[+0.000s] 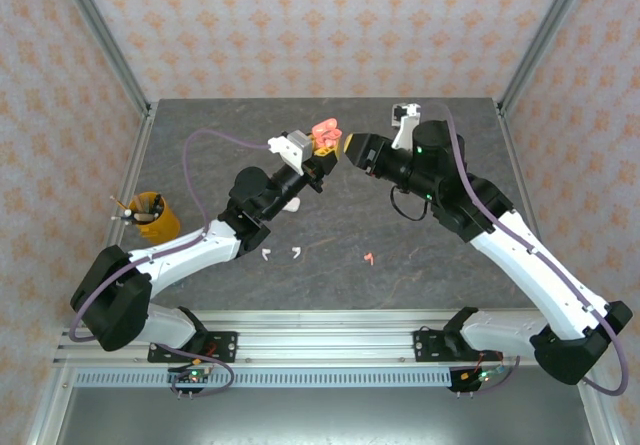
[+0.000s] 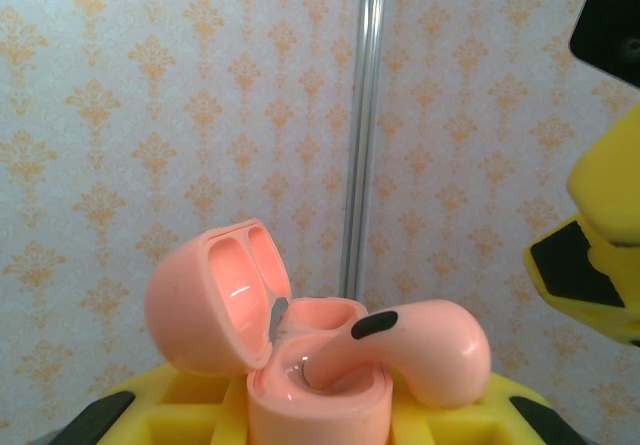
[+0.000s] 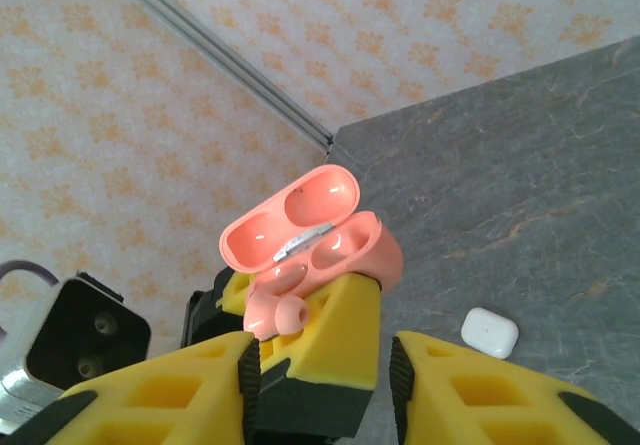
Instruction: Insert the wireless bluetooth earbuds into the charging case
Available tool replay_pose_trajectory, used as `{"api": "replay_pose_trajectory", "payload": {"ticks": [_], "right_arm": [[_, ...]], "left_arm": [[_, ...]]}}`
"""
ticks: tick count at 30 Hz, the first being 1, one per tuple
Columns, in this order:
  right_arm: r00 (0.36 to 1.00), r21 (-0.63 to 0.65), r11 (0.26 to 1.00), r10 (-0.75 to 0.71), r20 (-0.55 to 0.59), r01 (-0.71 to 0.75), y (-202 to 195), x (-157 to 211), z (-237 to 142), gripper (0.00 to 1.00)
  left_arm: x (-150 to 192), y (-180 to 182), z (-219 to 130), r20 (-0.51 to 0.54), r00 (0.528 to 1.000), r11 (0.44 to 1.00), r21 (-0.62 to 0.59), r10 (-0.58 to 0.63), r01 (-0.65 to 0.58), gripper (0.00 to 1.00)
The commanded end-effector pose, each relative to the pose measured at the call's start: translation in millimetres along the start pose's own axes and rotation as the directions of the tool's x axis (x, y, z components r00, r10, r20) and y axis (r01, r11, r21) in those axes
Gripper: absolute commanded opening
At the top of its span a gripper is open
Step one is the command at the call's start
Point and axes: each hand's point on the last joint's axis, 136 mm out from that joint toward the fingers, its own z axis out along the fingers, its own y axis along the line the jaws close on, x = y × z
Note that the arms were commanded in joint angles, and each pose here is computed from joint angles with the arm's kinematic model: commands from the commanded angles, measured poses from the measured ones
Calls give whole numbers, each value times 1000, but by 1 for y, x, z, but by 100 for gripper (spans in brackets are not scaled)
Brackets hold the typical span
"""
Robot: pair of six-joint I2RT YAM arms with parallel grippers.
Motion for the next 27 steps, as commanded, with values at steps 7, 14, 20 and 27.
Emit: {"api": "replay_pose_trajectory", "payload": {"ticks": [7,14,20,27], "right_arm": [[998,-36,999,20,-66,-22,11,9,6,27],[996,-53,999,3,-91,-8,18,17,13,20],[994,-56,998,-17,-106,11,23,21,16,19],[994,-26,999,-50,-95,48,21,16,17,17]], "left_arm": [[-13,-4,-5,44,999,1000,12,1,-1,0],[-8,-4,-5,32,999,1000,14,0,-1,0],[-3,-5,-4,21,1000,1000,24,-6,6,0],[4,-9,-5,0,1000,999,44,-8,8,0]]}}
